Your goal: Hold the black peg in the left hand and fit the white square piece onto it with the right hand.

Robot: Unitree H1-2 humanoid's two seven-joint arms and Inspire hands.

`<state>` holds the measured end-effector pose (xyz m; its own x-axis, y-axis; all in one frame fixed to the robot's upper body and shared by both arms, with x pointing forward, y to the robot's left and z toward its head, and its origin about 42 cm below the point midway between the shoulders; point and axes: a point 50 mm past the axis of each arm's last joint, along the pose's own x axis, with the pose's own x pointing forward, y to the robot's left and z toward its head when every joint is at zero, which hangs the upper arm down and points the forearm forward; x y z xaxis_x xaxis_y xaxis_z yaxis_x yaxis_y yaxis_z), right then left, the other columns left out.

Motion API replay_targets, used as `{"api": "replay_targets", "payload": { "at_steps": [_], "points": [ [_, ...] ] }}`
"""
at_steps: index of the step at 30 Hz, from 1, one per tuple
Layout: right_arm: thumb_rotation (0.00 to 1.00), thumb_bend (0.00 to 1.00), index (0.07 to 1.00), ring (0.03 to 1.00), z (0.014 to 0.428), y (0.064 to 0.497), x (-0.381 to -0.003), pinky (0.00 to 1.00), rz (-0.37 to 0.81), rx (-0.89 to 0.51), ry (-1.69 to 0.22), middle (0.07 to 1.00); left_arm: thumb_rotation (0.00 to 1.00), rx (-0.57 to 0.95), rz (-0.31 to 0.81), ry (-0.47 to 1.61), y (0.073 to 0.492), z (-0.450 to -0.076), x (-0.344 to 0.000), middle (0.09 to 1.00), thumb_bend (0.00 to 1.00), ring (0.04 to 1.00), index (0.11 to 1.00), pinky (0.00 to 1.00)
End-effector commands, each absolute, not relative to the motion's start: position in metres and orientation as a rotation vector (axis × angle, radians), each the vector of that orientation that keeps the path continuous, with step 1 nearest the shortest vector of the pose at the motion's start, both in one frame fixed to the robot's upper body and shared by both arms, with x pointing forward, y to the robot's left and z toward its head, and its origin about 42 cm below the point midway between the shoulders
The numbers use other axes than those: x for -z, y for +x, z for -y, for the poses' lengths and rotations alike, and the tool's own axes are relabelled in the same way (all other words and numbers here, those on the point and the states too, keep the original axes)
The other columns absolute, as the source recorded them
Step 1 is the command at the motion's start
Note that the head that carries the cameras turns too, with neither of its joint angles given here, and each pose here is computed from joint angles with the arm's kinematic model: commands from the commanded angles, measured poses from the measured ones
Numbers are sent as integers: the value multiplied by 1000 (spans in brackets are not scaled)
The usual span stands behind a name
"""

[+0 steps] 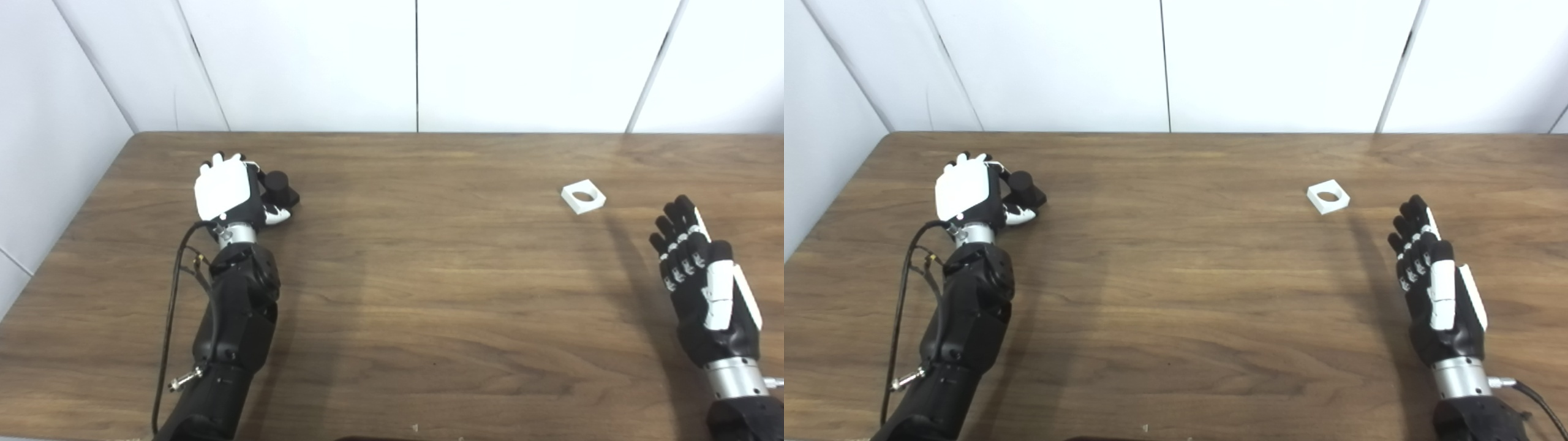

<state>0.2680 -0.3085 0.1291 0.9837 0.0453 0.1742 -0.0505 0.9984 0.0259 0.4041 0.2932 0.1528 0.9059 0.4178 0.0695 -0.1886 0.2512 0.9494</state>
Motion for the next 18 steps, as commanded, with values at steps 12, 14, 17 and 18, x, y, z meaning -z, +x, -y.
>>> {"api": "replay_targets", "payload": {
  "at_steps": [12,14,17,18],
  "points": [
    [1000,622,1000,1000,307,244,-89,1000,39,-25,83,1000,53,-442,-170,1212,397,-293,-159,899,521,1000,485,1000],
    [1000,618,1000,1000,307,245,-89,1000,39,-29,86,1000,54,-431,-165,1209,394,-290,-159,902,521,1000,489,1000],
    [1000,616,1000,1000,306,245,-90,1000,35,-32,88,1000,54,-415,-148,1199,388,-284,-160,902,521,1000,488,1000],
    [1000,616,1000,1000,306,245,-90,1000,34,-32,89,1000,53,-412,-142,1195,387,-283,-160,901,522,1000,487,1000]
  ]
}}
